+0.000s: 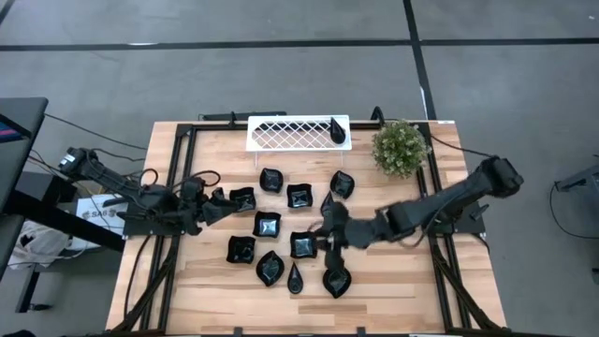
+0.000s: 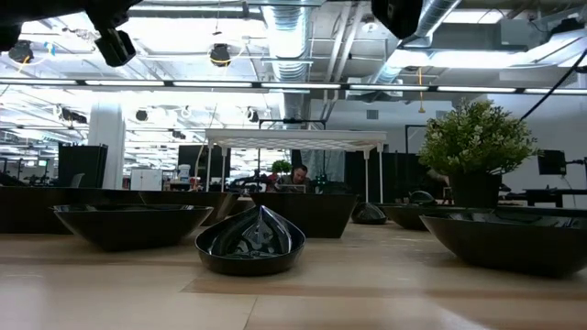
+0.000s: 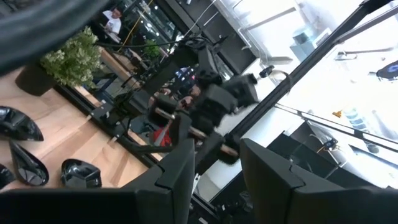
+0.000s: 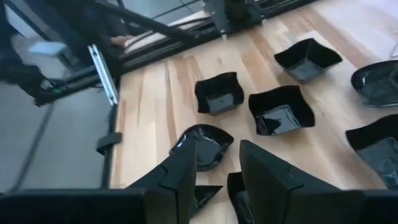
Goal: Pick & Place Mini shaped plates
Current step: Stack the drop-shaped plate on top of the drop-shaped plate on the shelf
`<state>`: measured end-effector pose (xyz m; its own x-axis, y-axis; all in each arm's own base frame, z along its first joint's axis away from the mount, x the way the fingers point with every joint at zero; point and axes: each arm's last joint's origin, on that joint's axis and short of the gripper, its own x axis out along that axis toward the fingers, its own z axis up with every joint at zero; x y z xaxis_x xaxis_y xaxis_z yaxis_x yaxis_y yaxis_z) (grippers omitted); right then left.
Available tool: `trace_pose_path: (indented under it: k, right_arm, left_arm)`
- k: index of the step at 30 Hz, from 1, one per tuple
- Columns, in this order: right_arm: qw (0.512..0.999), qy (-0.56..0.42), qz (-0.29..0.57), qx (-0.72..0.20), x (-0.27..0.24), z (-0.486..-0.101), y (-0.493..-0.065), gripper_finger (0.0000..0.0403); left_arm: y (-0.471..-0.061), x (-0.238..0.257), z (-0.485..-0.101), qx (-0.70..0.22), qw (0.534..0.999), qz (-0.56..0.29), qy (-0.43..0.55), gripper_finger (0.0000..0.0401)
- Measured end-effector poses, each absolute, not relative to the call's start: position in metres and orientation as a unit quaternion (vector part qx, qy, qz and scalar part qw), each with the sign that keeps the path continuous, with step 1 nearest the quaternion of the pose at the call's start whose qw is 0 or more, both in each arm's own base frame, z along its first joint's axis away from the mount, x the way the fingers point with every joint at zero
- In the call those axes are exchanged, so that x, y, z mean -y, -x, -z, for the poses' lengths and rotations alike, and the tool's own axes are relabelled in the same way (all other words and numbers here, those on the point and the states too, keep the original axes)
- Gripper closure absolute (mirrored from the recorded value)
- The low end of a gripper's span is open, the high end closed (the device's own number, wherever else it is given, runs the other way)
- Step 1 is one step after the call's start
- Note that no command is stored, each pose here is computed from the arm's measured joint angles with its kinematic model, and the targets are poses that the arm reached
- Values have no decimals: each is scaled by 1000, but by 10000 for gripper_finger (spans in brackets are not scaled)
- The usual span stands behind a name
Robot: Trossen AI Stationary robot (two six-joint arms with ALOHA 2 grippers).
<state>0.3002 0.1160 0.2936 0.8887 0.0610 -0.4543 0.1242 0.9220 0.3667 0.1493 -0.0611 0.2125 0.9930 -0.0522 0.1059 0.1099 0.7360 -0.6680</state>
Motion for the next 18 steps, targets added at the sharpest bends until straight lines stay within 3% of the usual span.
trace_pose_path:
  k: [18]
  right_arm:
    - [926, -252, 2, -282, -171, -227, -326, 291]
  left_arm:
    - [-154, 71, -201, -2, 935, 55, 351, 270]
